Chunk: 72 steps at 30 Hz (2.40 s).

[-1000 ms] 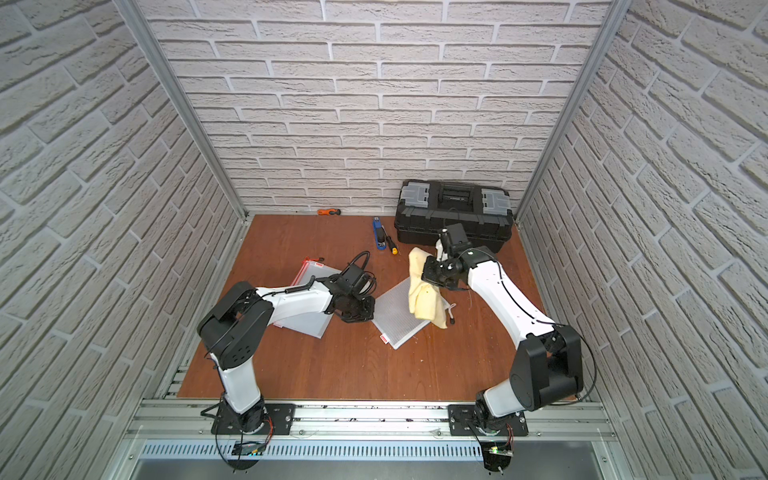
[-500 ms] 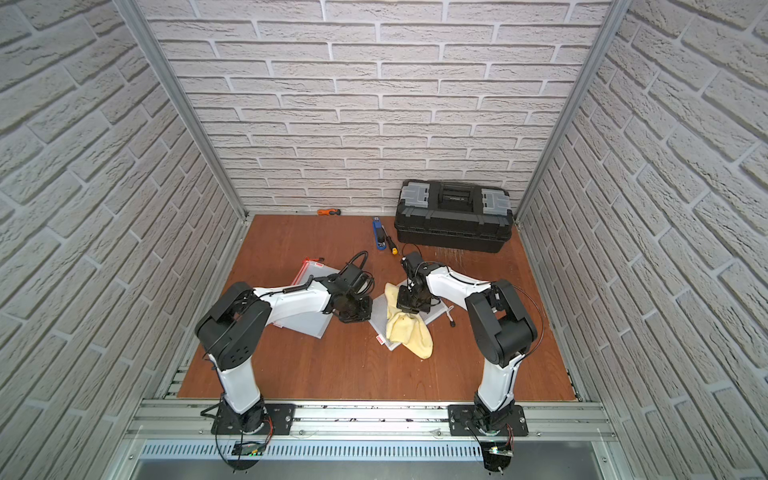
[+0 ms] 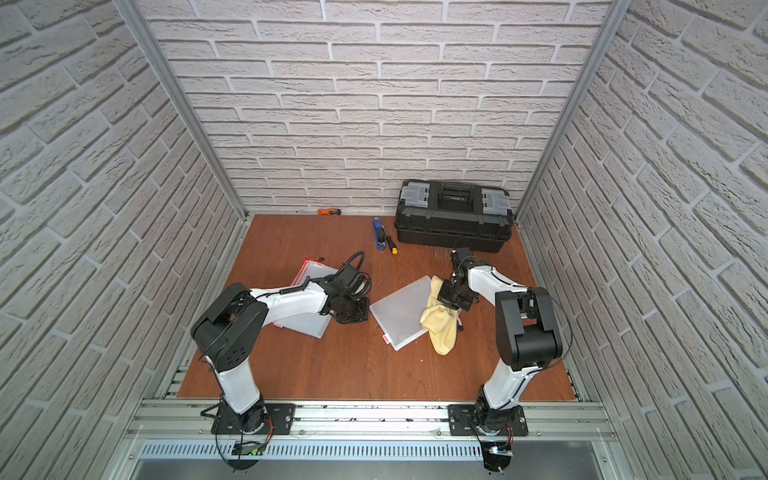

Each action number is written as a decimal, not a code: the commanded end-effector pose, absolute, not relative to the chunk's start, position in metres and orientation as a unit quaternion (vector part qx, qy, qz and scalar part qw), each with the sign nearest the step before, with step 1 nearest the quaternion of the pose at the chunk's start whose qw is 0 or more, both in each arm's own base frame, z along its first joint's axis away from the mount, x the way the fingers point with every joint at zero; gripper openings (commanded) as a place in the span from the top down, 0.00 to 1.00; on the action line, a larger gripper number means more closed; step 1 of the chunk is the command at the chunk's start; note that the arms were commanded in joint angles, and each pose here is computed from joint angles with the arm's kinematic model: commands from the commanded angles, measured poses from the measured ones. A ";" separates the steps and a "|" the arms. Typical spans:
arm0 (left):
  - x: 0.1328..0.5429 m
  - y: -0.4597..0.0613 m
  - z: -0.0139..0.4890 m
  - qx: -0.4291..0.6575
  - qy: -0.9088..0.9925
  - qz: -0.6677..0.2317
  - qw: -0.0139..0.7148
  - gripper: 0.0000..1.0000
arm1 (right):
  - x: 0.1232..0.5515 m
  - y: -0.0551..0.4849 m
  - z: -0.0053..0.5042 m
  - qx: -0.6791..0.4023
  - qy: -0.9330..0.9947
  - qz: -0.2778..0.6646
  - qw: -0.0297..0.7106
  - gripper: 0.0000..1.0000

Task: Wipe the document bag
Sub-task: Wipe the dirt from the document bag.

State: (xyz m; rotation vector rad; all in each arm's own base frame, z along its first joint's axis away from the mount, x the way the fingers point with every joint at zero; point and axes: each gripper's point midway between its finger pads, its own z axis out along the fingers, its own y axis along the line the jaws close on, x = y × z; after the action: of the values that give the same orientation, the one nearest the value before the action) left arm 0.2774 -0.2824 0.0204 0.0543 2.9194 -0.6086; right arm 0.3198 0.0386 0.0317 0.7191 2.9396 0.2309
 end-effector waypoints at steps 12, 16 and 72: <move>0.272 -0.268 0.018 0.019 0.977 -0.195 0.082 1.00 | 0.281 -0.025 0.107 0.270 0.955 0.053 0.113 0.98; 0.286 -0.283 0.049 0.035 0.966 -0.226 0.121 1.00 | 0.288 0.004 0.143 0.250 0.948 0.098 0.170 0.98; 0.272 -0.320 -0.005 0.078 0.971 -0.220 0.058 1.00 | 0.293 0.157 0.010 0.125 0.982 0.139 -0.007 0.98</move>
State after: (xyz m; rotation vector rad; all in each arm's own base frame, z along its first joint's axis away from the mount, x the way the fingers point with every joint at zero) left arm 0.2838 -0.3433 0.0219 0.2769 2.8417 -0.7886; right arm 0.3045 0.1704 0.0182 0.3822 3.0649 0.5251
